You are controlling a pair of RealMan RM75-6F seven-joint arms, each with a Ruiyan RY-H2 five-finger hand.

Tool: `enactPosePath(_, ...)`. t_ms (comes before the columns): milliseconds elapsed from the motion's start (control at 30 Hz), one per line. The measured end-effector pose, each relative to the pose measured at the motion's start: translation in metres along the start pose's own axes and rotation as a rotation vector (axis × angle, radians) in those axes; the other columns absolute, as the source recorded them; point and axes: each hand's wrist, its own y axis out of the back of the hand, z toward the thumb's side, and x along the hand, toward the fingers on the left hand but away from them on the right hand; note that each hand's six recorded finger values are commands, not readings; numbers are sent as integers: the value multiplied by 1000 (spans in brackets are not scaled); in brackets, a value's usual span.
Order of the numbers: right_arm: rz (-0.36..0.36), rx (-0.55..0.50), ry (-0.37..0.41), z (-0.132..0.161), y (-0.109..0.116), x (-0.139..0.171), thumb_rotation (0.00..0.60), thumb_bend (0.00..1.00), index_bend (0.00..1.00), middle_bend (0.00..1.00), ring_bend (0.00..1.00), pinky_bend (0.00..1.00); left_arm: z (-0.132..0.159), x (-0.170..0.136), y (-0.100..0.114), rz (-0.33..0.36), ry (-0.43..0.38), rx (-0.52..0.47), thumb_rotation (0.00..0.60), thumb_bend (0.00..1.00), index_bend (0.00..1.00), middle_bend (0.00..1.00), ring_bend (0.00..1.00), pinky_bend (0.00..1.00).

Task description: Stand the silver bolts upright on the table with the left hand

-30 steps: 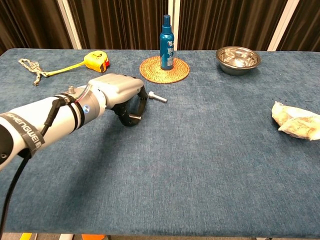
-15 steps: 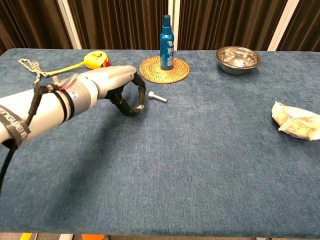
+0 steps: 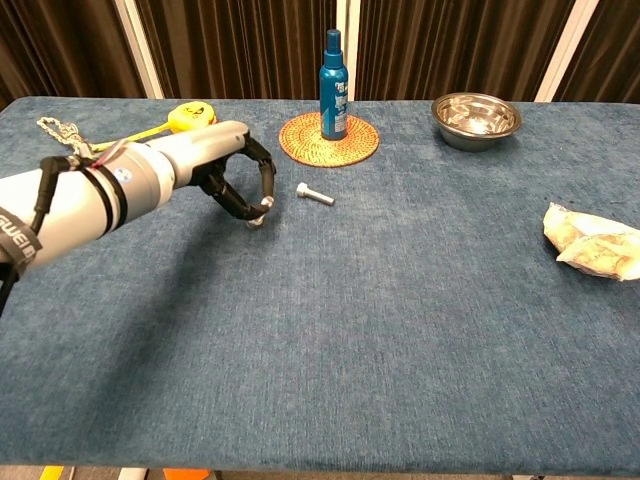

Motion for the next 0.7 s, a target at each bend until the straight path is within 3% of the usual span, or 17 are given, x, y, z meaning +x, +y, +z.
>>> enactPosePath(233,-1,2,5,3,0,-1,600,190,95,142,0,16,-22,1,2,8,39,-65,600,368,501,211,43,0)
enactPosePath(533,-2,4,9,4,1,-1,600,190,95,143,0,16,-25,-4,0,17,22,-45,600,375,460,210,42,0)
enactPosePath(700,-1,3,9,4,1,-1,600,190,95,143,0,16,-23,-6,-2,5,8,-31,600,375,364,193,26,0)
